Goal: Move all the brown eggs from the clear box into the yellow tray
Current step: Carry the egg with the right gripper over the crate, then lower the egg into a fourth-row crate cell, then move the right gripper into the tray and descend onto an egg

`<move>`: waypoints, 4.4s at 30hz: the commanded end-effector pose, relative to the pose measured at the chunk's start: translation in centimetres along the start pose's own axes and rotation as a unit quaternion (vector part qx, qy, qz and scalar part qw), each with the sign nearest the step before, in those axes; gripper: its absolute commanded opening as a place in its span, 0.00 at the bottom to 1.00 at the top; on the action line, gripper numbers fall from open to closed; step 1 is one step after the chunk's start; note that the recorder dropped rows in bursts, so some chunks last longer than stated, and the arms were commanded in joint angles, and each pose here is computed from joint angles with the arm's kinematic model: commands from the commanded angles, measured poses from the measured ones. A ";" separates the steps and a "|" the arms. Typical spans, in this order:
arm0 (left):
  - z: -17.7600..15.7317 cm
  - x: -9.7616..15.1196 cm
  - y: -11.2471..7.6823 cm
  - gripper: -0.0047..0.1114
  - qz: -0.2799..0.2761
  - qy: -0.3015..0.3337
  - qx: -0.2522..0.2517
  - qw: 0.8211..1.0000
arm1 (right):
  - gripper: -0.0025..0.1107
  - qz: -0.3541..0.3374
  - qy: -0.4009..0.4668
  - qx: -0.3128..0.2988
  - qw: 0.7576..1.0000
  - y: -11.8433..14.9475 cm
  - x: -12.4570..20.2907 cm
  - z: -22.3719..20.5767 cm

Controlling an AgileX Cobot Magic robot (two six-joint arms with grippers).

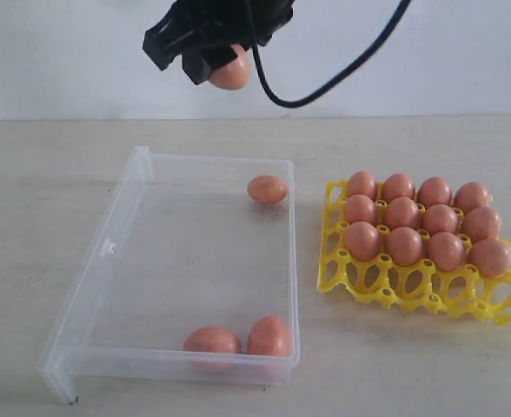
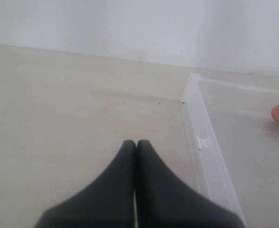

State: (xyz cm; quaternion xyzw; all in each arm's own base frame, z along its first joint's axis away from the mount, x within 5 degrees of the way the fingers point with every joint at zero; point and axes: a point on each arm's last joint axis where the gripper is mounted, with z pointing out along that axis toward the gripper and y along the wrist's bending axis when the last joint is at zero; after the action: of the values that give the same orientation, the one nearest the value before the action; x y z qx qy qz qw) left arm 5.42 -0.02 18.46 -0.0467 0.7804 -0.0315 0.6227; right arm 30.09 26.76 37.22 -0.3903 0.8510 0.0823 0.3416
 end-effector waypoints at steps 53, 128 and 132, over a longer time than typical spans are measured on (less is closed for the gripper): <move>0.0 -0.1 0.0 0.00 -0.001 -0.004 0.002 1.000 | 0.02 0.138 -0.167 -0.054 0.975 -5.0 30.5 7.4; 0.0 -0.1 0.0 0.00 -0.001 -0.004 0.002 1.000 | 0.12 0.160 -0.393 -0.132 0.896 -5.1 18.3 0.6; 0.0 -0.1 0.0 0.00 -0.001 -0.004 0.002 1.000 | 0.02 0.021 -0.362 -0.108 0.926 -2.5 12.5 -0.7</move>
State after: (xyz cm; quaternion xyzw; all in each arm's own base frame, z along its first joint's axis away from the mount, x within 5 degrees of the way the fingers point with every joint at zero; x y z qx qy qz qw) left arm 5.42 -0.02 18.46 -0.0467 0.7804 -0.0315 0.6227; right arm 25.92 14.54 27.60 -0.2794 0.6684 0.3703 0.5814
